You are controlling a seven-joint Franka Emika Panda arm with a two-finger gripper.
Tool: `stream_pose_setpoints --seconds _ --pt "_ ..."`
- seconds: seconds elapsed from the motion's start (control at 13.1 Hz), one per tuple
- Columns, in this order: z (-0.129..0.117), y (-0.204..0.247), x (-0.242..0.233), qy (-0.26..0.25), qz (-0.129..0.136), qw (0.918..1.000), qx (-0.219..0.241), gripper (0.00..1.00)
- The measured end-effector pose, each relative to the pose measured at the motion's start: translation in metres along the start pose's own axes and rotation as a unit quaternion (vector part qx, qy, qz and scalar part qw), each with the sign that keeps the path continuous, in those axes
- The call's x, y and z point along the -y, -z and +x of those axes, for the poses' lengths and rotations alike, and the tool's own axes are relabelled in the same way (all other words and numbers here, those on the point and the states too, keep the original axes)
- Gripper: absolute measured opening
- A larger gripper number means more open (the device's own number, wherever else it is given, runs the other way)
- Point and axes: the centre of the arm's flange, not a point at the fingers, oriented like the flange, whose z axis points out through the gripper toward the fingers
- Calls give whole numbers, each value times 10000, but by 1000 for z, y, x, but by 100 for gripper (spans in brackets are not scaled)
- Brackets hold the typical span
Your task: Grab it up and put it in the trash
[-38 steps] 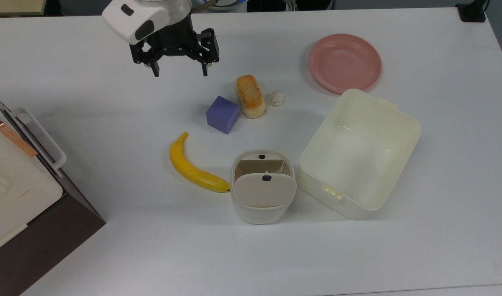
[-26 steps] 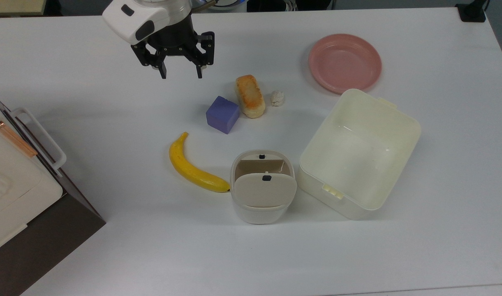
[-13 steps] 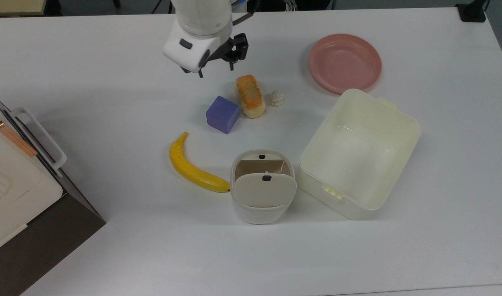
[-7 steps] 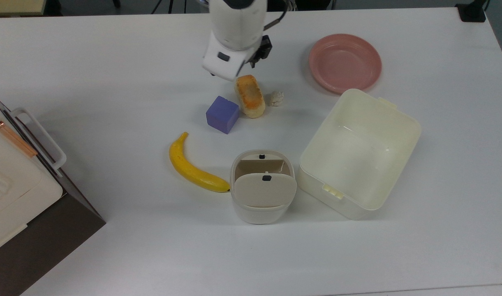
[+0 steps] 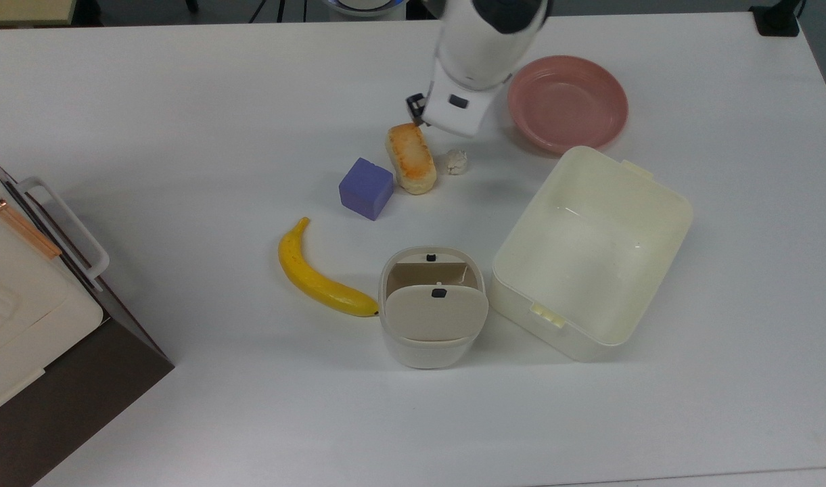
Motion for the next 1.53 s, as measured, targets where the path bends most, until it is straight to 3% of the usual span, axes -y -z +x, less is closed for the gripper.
stream_pose_setpoints --seconds 0.15,0.38,0.77,1.15,1.53 --pt "17 -27 30 18 -61 9997 254 71" --pt "27 -49 36 4 -70 9990 452 71" --pt "48 -56 22 -367 -105 9992 -77 71" --pt "64 -79 18 -435 -202 9988 -104 70" --pt "68 -92 14 -337 -431 9985 7 46"
